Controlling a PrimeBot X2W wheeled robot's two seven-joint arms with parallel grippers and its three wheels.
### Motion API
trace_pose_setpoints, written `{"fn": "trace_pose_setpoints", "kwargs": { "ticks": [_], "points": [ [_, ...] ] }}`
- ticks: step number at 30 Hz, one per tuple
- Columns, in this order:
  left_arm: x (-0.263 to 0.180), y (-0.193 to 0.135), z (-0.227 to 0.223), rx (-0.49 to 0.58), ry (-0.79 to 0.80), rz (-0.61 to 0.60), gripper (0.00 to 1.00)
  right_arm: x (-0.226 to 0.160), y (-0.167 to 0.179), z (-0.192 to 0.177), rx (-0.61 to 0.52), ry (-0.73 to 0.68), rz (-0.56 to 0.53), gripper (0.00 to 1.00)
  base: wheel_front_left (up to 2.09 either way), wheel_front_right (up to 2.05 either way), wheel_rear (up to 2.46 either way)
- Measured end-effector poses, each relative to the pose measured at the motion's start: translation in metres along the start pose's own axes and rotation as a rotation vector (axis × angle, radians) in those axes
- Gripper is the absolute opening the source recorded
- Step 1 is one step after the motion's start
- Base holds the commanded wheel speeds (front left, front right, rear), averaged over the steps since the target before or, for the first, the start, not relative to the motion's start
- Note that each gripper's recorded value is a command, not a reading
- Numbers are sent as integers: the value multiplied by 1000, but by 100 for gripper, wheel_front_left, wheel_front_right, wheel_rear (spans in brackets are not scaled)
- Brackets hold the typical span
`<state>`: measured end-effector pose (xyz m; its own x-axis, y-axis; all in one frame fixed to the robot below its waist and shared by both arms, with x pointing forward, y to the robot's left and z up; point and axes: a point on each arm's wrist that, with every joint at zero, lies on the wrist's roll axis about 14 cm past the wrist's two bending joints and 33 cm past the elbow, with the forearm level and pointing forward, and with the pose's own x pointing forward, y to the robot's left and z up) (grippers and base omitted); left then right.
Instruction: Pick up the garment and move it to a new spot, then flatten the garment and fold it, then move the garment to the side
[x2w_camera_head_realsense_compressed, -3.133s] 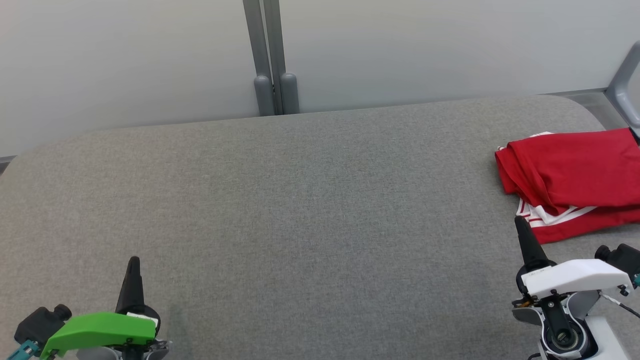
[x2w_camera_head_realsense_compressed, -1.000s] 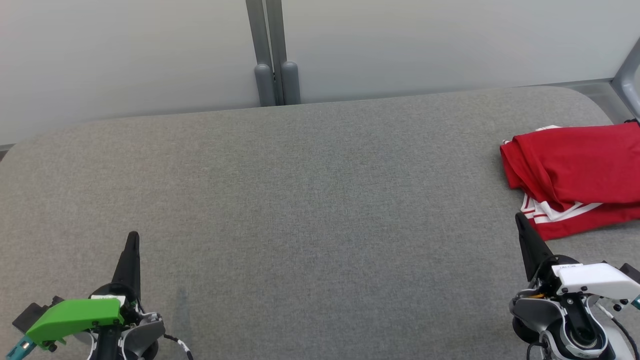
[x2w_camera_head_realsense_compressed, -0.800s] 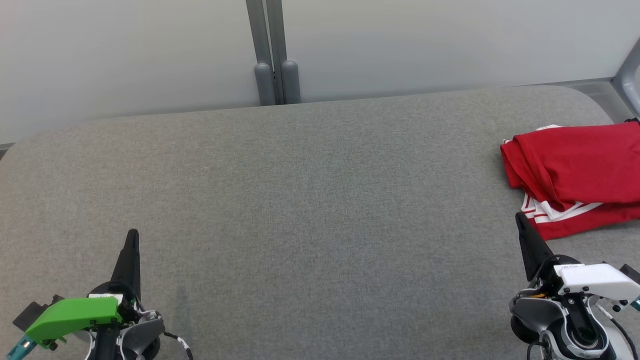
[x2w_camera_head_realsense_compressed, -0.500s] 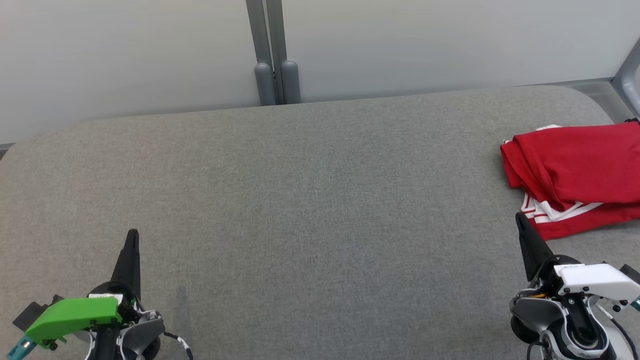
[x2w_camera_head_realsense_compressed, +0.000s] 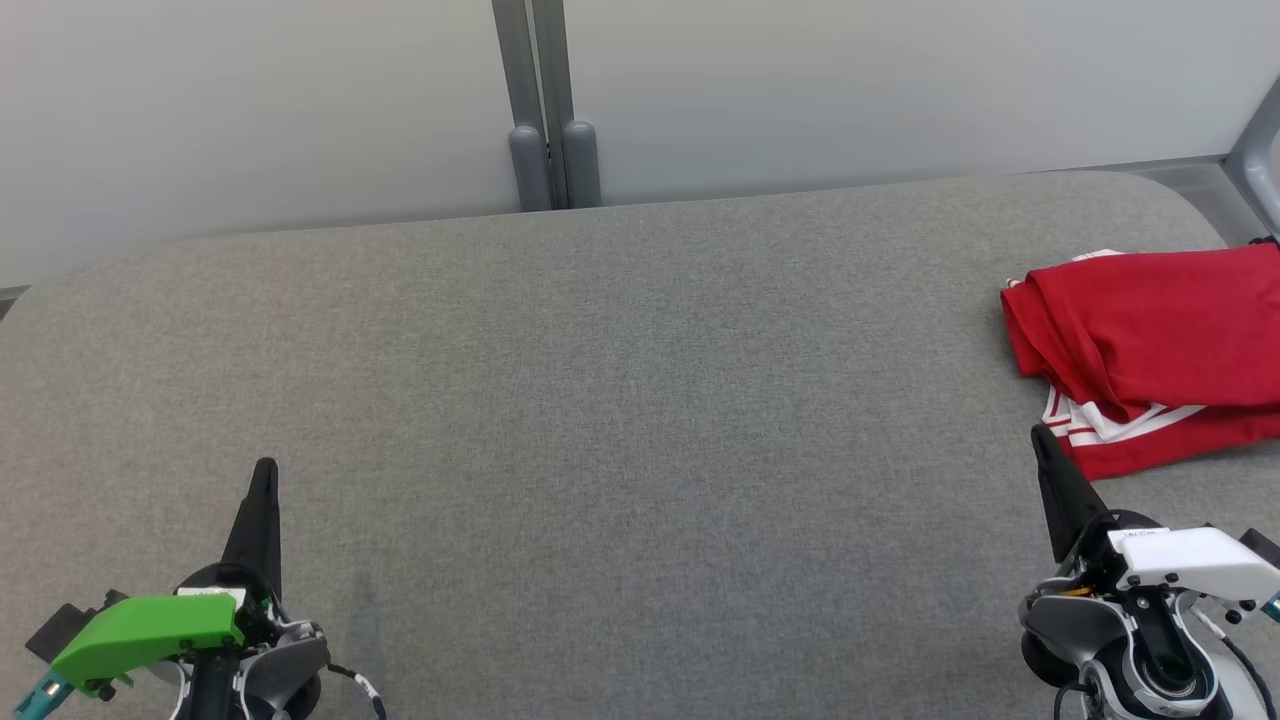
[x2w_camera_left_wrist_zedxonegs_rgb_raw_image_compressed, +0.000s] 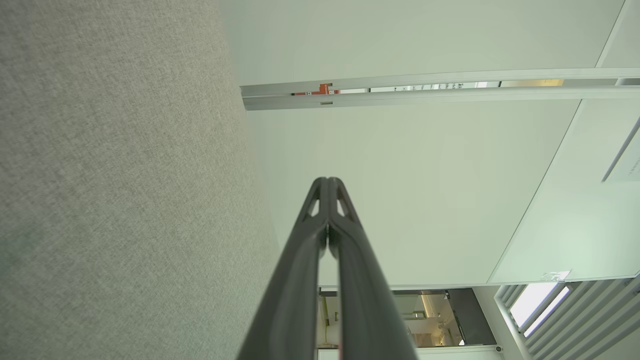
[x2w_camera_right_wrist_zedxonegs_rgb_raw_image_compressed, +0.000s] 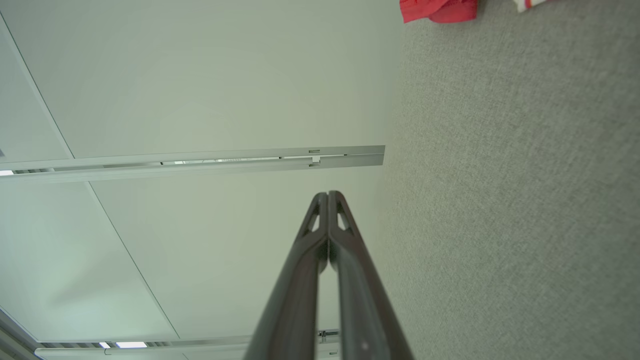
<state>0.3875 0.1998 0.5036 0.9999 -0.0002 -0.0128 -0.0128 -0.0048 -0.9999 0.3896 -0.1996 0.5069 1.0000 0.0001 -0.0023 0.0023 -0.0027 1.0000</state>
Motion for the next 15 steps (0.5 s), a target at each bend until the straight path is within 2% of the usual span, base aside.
{"fn": "trace_pose_setpoints", "kwargs": {
  "ticks": [15],
  "points": [
    [0, 0, 0, 0, 0, 0, 0, 0, 0, 0, 0, 0, 0, 0, 0, 0, 0]
  ]
}}
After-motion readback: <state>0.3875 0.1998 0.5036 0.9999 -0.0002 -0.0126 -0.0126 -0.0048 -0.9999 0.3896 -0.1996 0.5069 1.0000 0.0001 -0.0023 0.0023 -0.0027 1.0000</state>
